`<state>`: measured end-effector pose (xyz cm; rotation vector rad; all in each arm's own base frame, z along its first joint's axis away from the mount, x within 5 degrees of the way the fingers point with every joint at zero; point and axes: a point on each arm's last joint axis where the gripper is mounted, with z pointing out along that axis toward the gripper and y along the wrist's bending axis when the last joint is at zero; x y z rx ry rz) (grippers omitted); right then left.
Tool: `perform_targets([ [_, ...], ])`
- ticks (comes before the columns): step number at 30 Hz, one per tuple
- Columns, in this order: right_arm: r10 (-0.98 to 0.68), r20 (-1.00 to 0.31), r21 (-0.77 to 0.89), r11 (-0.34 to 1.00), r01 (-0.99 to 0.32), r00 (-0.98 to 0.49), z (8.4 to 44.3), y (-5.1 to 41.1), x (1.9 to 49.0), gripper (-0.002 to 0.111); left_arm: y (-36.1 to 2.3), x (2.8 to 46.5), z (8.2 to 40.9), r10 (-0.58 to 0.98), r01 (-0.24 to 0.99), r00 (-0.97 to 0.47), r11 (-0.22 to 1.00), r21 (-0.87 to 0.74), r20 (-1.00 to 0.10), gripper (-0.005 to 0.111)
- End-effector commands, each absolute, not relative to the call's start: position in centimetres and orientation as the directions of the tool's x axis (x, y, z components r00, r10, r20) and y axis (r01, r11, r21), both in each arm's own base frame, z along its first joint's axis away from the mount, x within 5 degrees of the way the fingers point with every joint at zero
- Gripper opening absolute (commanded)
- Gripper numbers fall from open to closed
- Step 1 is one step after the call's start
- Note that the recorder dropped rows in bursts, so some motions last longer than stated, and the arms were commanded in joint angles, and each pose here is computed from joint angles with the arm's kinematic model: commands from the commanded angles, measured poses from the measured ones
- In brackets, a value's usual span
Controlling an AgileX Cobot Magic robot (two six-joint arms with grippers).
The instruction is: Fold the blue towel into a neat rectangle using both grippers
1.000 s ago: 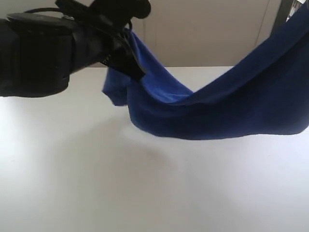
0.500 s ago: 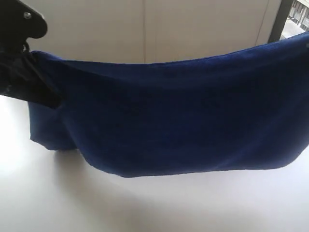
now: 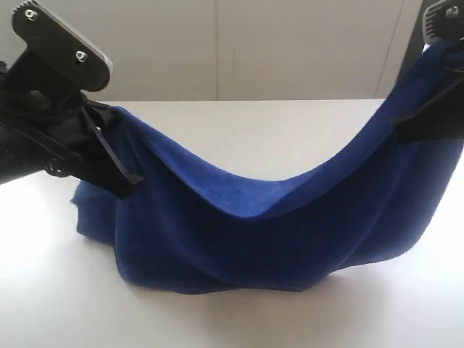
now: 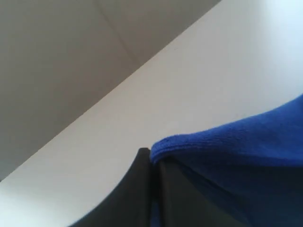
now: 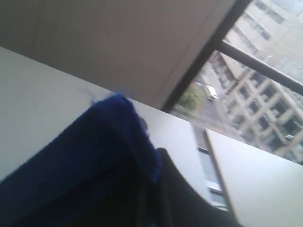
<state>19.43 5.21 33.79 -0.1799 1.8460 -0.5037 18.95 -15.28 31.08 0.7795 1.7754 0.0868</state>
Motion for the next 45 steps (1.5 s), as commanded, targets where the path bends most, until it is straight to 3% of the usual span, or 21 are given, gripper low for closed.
perform_targets([
  [1,-0.257,-0.941,-0.245,0.966,-0.081,-0.218,34.0,7.6,19.7,0.0,-16.9,18.3,31.3,0.57,0.603,0.001,0.655,0.455,-0.821,0.0],
  [4,-0.219,-0.958,-0.182,0.964,-0.194,-0.187,34.1,8.8,19.6,0.0,-16.8,18.6,31.5,0.502,0.642,-0.005,0.665,0.382,-0.865,0.0],
  [10,-0.183,-0.967,-0.134,0.957,-0.258,-0.176,34.2,9.4,19.5,0.0,-16.4,19.2,32.0,0.359,0.726,-0.007,0.644,0.242,-0.933,0.0],
  [15,-0.143,-0.968,-0.098,0.972,-0.215,-0.205,33.9,8.8,20.1,0.0,-15.2,20.2,31.4,0.308,0.729,-0.06,0.664,0.169,-0.95,0.0],
  [20,-0.121,-0.959,-0.083,0.985,-0.151,-0.256,32.8,7.6,21.8,0.0,-14.3,20.7,29.8,0.267,0.81,-0.148,0.585,0.039,-0.952,0.0],
  [23,-0.113,-0.95,-0.079,0.989,-0.125,-0.29,32.0,6.7,23.0,0.0,-13.4,21.1,29.0,0.366,0.859,-0.259,0.511,-0.039,-0.894,0.0],
  [27,-0.113,-0.93,-0.103,0.994,-0.048,-0.35,30.6,5.2,24.4,0.0,-11.6,21.8,29.7,0.528,0.83,-0.361,0.558,-0.006,-0.769,0.0],
  [30,-0.162,-0.899,-0.185,0.983,0.017,-0.408,29.3,3.8,25.4,0.0,-10.2,21.8,30.3,0.66,0.811,-0.433,0.583,0.055,-0.614,0.0],
  [39,-0.232,-0.799,-0.329,0.941,0.08,-0.555,25.8,2.3,27.4,0.0,-8.1,21.7,30.6,0.718,0.749,-0.553,0.651,0.125,-0.422,0.0],
  [42,-0.222,-0.825,-0.257,0.966,-0.005,-0.519,26.0,3.4,27.6,0.0,-8.1,21.9,30.6,0.713,0.741,-0.56,0.659,0.13,-0.422,0.0],
  [45,-0.097,-0.893,-0.049,0.992,-0.119,-0.439,27.7,5.1,27.5,0.0,-8.2,22.0,30.7,0.706,0.737,-0.557,0.663,0.131,-0.438,0.0],
])
